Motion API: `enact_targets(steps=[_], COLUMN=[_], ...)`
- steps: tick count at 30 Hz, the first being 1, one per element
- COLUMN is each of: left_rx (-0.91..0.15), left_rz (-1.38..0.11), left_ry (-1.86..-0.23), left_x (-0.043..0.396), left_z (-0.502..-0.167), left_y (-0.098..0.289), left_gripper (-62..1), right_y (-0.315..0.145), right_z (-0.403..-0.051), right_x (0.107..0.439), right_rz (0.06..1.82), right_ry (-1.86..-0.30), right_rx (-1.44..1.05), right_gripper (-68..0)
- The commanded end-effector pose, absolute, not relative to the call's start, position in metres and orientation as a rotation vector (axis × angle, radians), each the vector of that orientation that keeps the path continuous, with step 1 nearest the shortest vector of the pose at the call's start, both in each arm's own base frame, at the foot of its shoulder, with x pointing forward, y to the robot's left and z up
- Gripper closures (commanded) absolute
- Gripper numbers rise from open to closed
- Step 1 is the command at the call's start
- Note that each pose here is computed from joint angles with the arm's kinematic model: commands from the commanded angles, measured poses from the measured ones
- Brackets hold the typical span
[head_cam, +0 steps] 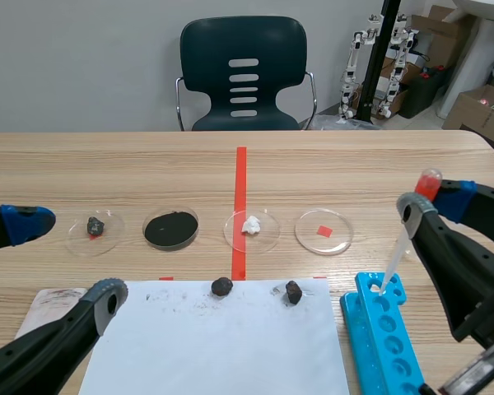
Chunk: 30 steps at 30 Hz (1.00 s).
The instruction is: Pick up the dropper by the top with the right hand
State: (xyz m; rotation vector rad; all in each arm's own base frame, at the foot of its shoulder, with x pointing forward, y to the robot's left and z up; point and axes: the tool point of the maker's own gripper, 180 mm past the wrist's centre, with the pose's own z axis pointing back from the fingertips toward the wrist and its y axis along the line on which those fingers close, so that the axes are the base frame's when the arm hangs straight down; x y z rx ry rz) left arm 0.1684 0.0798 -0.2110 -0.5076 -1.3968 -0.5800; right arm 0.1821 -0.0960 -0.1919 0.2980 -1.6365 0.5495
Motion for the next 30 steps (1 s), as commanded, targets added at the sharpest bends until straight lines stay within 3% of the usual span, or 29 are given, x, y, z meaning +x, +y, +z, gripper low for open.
enact_targets(steps=[1, 30], left_rx=[-0.523, -0.523], left_rz=[-0.565, -0.565], left_ry=[-1.419, -1.419], left_x=[0.1692, 0.1692], left_z=[-0.2052, -0.2052], left_y=[0.0787, 0.0787], left_gripper=[-55.9, -55.9], right_y=[-0.0963, -0.0965], right_z=[-0.1809, -0.183], right_x=[0.1857, 0.186], right_rz=[0.544, 0.545], right_ry=[-1.678, -1.667], right_rx=[0.3, 0.296], right_gripper=[-11.0, -11.0])
